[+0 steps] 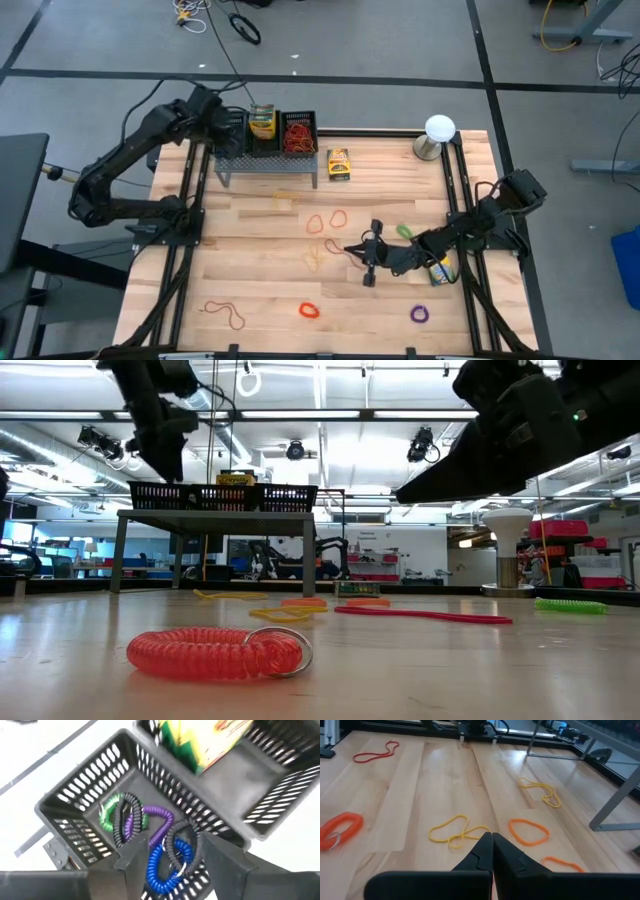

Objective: Pick & Place Office Desk Supplies
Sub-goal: Put the black spiral keychain into the left black bin, then put the bottom yellow rubber band into the right black bin

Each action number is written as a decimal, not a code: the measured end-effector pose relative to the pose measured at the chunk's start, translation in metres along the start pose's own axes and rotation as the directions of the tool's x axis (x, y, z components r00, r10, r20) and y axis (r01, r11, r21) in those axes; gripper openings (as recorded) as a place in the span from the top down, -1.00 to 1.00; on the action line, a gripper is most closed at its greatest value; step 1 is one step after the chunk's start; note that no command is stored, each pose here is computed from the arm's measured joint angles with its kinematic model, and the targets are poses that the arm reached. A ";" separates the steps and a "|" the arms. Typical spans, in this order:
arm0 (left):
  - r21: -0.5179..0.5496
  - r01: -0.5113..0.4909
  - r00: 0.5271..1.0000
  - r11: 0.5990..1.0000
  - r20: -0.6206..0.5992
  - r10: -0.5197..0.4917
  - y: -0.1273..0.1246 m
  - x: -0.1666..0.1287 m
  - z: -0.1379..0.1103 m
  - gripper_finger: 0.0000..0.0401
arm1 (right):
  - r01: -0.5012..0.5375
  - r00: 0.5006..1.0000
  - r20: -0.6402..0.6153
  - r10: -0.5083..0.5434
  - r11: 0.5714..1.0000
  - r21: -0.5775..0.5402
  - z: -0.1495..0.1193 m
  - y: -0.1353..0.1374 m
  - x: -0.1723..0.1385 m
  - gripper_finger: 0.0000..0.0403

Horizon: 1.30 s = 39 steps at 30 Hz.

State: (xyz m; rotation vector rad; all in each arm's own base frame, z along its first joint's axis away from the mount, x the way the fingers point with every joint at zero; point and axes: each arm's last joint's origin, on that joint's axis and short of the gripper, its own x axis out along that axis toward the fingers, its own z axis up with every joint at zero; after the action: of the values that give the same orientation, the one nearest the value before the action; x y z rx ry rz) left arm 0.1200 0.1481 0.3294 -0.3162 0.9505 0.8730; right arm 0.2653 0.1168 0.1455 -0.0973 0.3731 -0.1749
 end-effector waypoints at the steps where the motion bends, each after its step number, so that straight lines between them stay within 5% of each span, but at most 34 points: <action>1: 0.002 0.003 1.000 1.000 0.019 -0.003 0.000 -0.005 0.001 0.04 | 0.005 1.000 0.001 -0.005 1.000 0.003 0.000 -0.001 0.001 0.99; 8: 0.111 0.036 0.994 0.993 0.095 -0.046 -0.011 -0.034 0.002 0.10 | 0.034 0.999 0.025 -0.035 0.999 0.037 0.004 -0.010 0.006 0.92; 14: 0.235 0.127 0.946 0.964 0.264 -0.189 -0.036 -0.050 -0.030 0.53 | 0.028 1.000 0.006 -0.028 0.999 0.021 0.002 -0.008 0.005 0.98; 20: 0.324 0.318 0.775 0.891 0.453 -0.441 -0.067 -0.029 -0.076 0.96 | 0.021 1.000 0.009 -0.021 0.999 0.025 0.002 -0.006 0.004 0.97; 24: 0.431 0.423 0.624 0.797 0.498 -0.601 -0.097 -0.003 -0.100 0.96 | 0.024 1.000 0.007 -0.025 0.998 0.062 0.002 -0.008 0.005 0.99; 29: 0.533 0.432 0.520 0.728 0.512 -0.683 -0.134 0.024 -0.123 0.96 | 0.025 1.000 0.007 -0.026 0.997 0.079 0.002 -0.008 0.005 0.97; 34: 0.564 0.422 0.480 0.710 0.525 -0.703 -0.165 0.038 -0.140 0.96 | 0.028 1.000 0.006 -0.029 0.993 0.113 0.002 -0.009 0.006 0.96; 39: 0.570 0.357 0.538 0.740 0.522 -0.662 -0.191 0.053 -0.153 0.96 | 0.031 1.000 0.000 -0.031 0.986 0.166 0.002 -0.009 0.006 0.92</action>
State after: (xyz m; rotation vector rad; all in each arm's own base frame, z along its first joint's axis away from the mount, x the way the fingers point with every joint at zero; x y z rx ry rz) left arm 0.1940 -0.0352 0.1753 0.1100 0.2370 0.1538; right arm 0.2697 0.1075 0.1462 0.0612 0.3536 -0.2357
